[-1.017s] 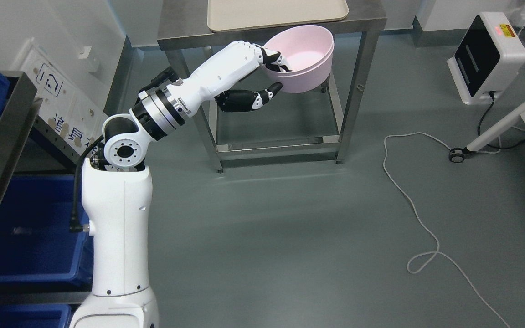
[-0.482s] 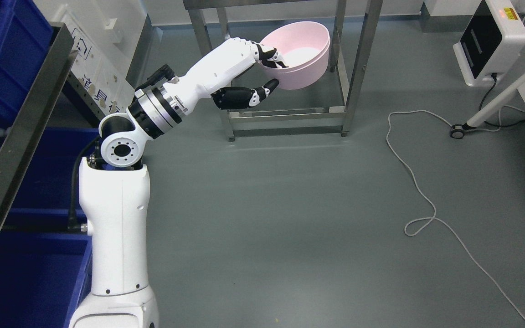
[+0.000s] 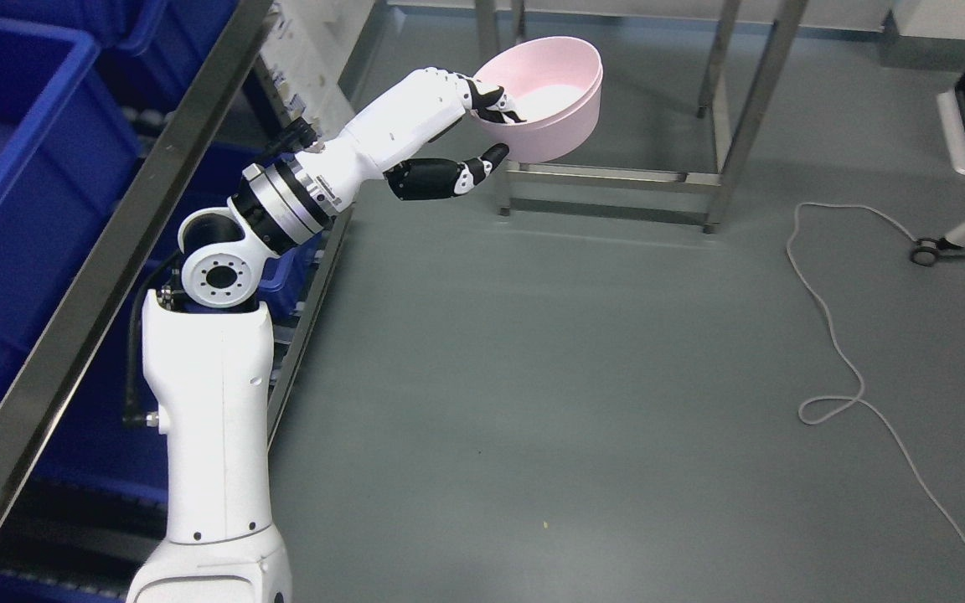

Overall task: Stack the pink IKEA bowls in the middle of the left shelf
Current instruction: 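Hold the stacked bowls up while turning toward the blue bin shelf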

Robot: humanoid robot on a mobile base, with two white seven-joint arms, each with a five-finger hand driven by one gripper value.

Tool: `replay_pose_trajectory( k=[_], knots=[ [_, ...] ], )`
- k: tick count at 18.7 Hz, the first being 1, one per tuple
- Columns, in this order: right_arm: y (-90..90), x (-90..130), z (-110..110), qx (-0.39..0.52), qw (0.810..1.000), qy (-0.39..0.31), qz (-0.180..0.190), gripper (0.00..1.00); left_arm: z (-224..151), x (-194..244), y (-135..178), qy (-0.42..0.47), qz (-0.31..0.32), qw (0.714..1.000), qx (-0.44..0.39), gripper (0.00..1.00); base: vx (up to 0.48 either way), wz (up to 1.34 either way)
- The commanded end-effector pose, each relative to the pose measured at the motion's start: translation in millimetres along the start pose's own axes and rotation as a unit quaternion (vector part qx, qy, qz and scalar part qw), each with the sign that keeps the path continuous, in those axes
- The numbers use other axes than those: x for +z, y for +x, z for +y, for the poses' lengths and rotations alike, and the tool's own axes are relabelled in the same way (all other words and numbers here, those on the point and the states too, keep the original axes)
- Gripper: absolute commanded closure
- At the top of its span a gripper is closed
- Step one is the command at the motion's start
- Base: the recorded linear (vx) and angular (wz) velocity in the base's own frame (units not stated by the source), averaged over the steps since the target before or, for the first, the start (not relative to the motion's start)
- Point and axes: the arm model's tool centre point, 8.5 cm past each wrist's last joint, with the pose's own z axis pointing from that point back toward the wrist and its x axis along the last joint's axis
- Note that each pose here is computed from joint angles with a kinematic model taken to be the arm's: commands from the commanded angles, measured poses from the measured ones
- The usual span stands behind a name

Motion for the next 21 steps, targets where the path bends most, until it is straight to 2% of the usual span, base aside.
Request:
replay_pose_trajectory(
  k=[1,8,12,17,21],
  knots=[
    [0.1,0.2,-11.6,0.0,1.0,-0.009,0.0,0.0,3.9,6.9,-4.3,0.0,0.007,1.0,-0.007,0.97,-0.246,0.7],
    [0.1,0.2,-11.6,0.0,1.0,-0.009,0.0,0.0,6.1,6.4,-4.2,0.001,0.006,1.0,-0.009,0.96,-0.156,0.9],
    [0.1,0.2,-11.6,0.0,1.0,-0.009,0.0,0.0,25.7,0.1,0.6,0.012,-0.001,1.0,-0.027,0.96,-0.071,0.52],
    [0.1,0.2,-11.6,0.0,1.0,-0.009,0.0,0.0,33.2,-0.7,-0.2,0.016,0.004,0.999,-0.029,0.96,-0.023,0.45],
    [0.1,0.2,-11.7,0.0,1.0,-0.01,0.0,0.0,85.2,1.4,-2.8,0.053,0.027,0.997,-0.039,0.96,-0.023,0.42]
  ],
)
